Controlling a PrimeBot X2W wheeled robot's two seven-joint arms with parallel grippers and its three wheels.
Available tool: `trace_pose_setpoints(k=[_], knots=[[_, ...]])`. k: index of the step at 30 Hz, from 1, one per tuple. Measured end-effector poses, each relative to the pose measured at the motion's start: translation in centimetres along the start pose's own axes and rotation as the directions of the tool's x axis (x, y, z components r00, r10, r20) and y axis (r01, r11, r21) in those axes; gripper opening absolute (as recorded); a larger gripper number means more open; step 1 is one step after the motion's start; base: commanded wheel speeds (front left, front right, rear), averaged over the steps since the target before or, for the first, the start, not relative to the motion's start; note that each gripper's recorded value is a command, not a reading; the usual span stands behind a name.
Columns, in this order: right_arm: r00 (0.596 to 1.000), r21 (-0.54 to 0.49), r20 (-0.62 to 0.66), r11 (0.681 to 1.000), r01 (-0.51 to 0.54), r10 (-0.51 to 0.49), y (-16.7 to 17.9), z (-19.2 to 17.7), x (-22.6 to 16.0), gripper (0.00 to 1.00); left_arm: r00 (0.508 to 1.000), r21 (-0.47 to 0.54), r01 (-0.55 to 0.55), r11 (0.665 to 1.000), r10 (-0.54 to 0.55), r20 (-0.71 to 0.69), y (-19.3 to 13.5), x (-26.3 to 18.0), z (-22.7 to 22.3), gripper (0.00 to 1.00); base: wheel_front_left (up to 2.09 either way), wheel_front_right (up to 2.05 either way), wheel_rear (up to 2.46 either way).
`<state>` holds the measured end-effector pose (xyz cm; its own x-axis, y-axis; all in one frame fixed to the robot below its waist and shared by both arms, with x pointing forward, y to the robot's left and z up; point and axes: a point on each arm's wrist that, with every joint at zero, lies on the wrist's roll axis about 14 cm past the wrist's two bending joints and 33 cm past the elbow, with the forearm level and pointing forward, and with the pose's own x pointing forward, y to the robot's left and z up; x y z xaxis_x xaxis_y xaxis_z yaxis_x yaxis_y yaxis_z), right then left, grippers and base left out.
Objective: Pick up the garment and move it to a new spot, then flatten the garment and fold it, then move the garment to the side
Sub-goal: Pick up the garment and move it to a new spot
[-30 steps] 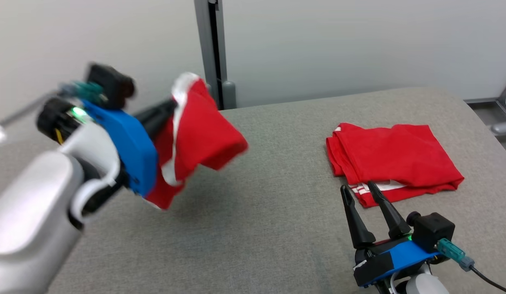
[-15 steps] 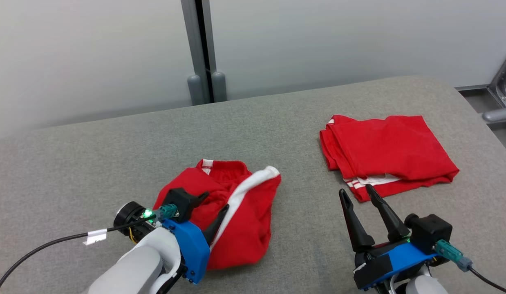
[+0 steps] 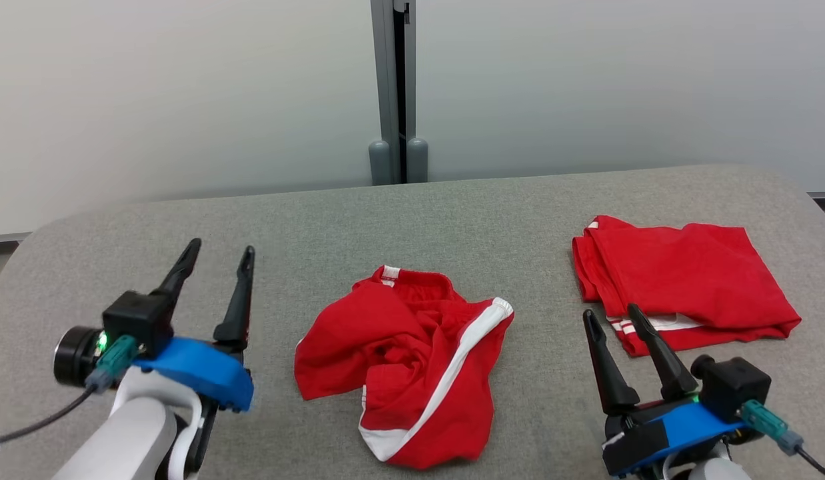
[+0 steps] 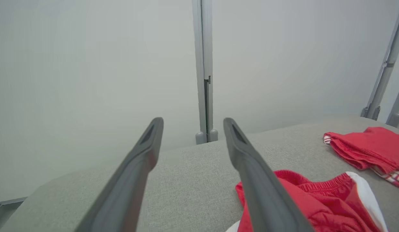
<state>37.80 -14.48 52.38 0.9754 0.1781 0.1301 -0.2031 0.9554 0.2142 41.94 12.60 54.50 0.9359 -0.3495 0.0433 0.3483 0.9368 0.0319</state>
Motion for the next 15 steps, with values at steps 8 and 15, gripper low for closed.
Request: trace_pose_setpoints(k=[8,15], knots=[[1.000,0.014,-0.022,1.000,0.008,-0.007,0.2,-1.0,-1.0,1.00,0.960,-0.121,-0.268,0.956,0.275,0.046,3.3,-5.1,-0.1,1.00,0.00,0.00,0.00],[0.999,-0.042,0.027,0.998,0.049,-0.047,-1.4,0.7,-1.4,1.00,0.937,-0.150,-0.333,0.931,0.344,0.053,3.5,-8.7,-1.1,1.00,0.00,0.00,0.00]])
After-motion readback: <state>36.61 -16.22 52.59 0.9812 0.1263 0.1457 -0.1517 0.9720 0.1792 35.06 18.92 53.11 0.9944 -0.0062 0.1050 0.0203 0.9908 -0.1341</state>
